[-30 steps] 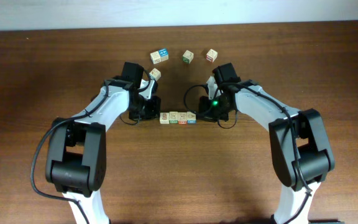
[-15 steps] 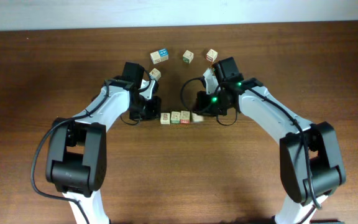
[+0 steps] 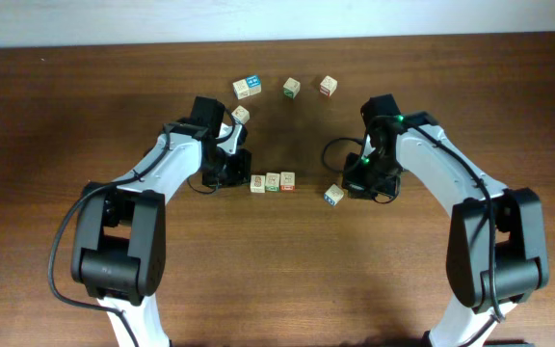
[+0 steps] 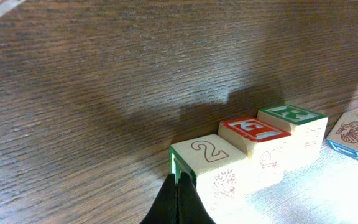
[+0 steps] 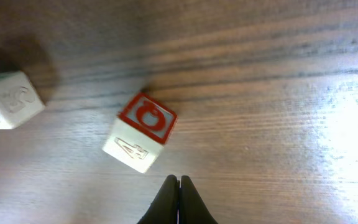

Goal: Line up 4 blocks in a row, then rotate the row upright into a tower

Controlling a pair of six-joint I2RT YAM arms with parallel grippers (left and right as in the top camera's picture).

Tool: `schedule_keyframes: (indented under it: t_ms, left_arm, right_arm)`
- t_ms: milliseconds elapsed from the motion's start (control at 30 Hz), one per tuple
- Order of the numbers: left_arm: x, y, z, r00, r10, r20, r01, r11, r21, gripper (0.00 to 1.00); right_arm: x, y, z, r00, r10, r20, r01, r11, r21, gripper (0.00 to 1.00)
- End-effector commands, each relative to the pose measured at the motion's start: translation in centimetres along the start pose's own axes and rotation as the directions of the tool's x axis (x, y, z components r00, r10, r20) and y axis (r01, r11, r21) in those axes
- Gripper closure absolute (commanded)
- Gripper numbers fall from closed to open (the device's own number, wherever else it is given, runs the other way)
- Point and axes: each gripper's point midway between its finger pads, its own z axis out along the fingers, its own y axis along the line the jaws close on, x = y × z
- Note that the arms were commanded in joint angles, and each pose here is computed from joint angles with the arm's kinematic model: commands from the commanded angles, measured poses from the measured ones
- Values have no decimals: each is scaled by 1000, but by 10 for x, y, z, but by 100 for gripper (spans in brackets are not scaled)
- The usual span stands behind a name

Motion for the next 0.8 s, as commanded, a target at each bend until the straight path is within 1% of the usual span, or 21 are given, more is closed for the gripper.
schedule_keyframes:
  t_ms: [0, 33, 133, 167, 333, 500, 600, 667, 733, 767]
  left_arm:
    - [-1, -3, 3, 1000, 21, -6, -21, 1000, 15, 100]
    - [-1, -3, 3, 1000, 21, -6, -21, 1000, 15, 100]
    - [-1, -3, 3, 1000, 21, -6, -21, 1000, 15, 100]
    - [-1, -3, 3, 1000, 21, -6, -21, 1000, 15, 100]
    - [-1, -3, 3, 1000, 21, -5, -21, 1000, 15, 100]
    - [-1, -3, 3, 1000, 21, -6, -21, 1000, 15, 100]
    - [-1, -3, 3, 1000, 21, -6, -21, 1000, 15, 100]
    - [-1, -3, 3, 1000, 21, -7, -21, 1000, 15, 100]
    - [-1, -3, 3, 1000, 21, -6, -21, 1000, 15, 100]
    - [-1, -3, 3, 1000, 21, -6, -21, 1000, 15, 100]
  right_arm:
    - [9, -9, 17, 999, 5, -38, -3, 999, 46, 96]
    - [10, -8, 29, 998, 6, -64, -3, 999, 42, 96]
    - [5, 20, 36, 998, -42, -49, 39, 997, -66, 96]
    - [4, 37, 36, 997, -68, -40, 62, 989, -135, 96]
    - [-9, 75, 42, 987, -146, 69, 157, 969, -191, 96]
    - [-8, 79, 46, 984, -163, 73, 174, 966, -193, 96]
    - [-7, 80, 41, 980, -187, 63, 196, 962, -188, 96]
    - [-6, 78, 22, 975, -219, 33, 221, 962, -162, 96]
    - [-21, 63, 9, 978, -197, 66, 201, 977, -72, 96]
    - [-33, 58, 6, 976, -188, 107, 194, 980, -46, 96]
